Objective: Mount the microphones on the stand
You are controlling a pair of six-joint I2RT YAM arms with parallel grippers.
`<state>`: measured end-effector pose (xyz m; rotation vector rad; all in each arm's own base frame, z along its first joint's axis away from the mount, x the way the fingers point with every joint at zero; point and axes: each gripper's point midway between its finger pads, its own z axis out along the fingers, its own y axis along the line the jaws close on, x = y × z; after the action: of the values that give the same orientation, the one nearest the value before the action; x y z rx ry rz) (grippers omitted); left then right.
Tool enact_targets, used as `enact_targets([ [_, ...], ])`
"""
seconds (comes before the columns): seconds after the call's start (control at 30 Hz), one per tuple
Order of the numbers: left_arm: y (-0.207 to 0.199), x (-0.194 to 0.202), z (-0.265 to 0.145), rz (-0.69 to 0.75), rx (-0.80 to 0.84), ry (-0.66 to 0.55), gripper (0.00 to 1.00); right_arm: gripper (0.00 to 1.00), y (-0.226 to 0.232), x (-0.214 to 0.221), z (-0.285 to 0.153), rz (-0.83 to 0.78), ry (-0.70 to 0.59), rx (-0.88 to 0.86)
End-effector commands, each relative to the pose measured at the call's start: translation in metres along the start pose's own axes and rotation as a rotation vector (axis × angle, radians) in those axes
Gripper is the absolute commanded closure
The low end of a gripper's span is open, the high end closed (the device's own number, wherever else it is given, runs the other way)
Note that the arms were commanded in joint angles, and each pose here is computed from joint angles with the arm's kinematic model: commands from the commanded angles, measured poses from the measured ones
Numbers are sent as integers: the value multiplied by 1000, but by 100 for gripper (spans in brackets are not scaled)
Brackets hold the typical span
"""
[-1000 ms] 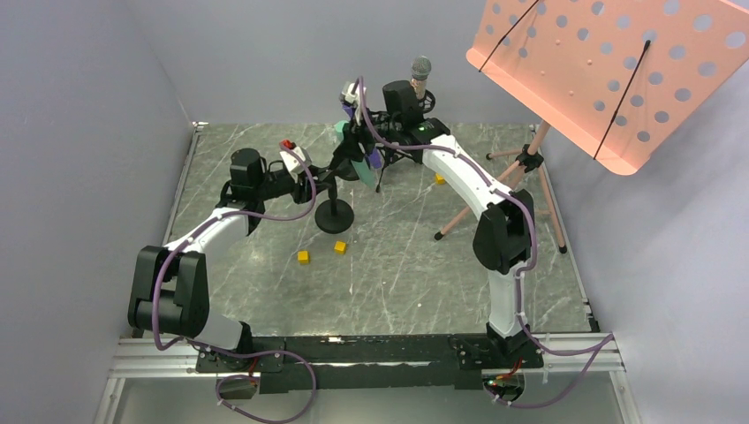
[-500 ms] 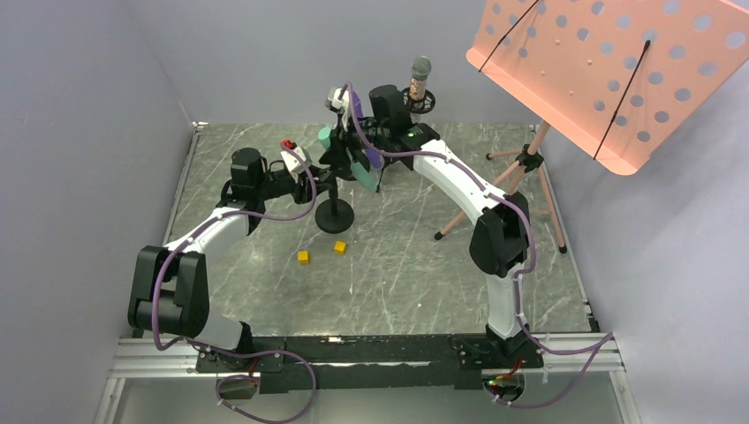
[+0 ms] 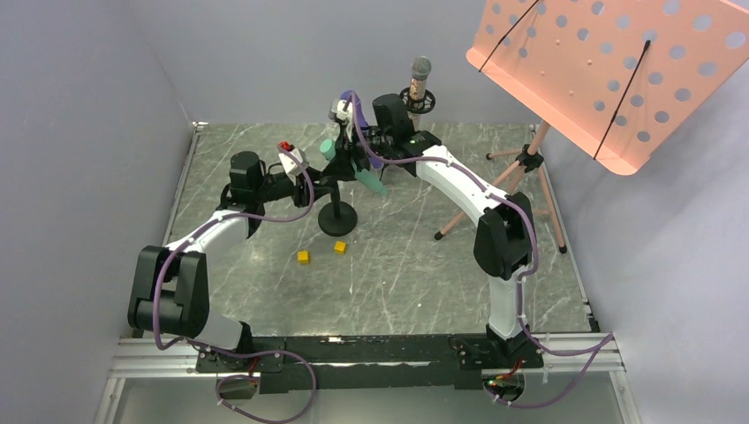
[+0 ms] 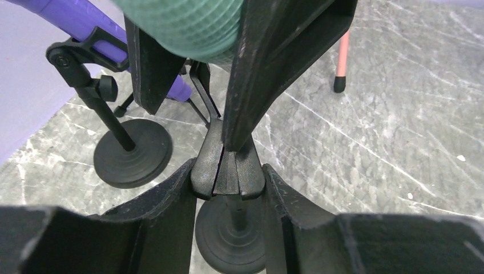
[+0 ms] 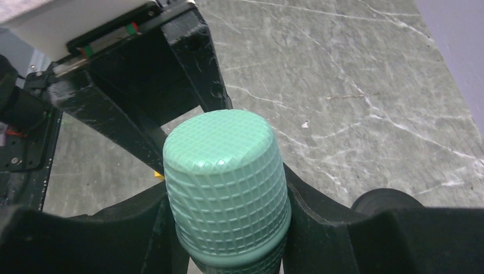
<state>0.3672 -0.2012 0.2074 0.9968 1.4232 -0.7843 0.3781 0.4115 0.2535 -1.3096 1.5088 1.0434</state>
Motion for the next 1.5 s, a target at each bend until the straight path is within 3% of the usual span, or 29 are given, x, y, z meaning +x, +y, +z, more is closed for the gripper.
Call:
enact_targets([
  [0.0,-4,-19,-3,7,16,-66,81,88,27,-38,-11,-82,-92,-127],
  [0.37,-3,-19,-7,-45,21,-101,82,86,42,-43,-4,-124,-200,-329],
  [0.87,-10,-18,-10,-84,39,-116,84,91,39,-20,9,-136,-253,-373],
  [1.1,-11,-20,-10,-98,36,-127,84,88,68,-49,-21,-163,-476,-471],
  [1.47,-13,-20,-11,-120,33,-141,82,88,54,-40,-6,-38,-426,-409],
])
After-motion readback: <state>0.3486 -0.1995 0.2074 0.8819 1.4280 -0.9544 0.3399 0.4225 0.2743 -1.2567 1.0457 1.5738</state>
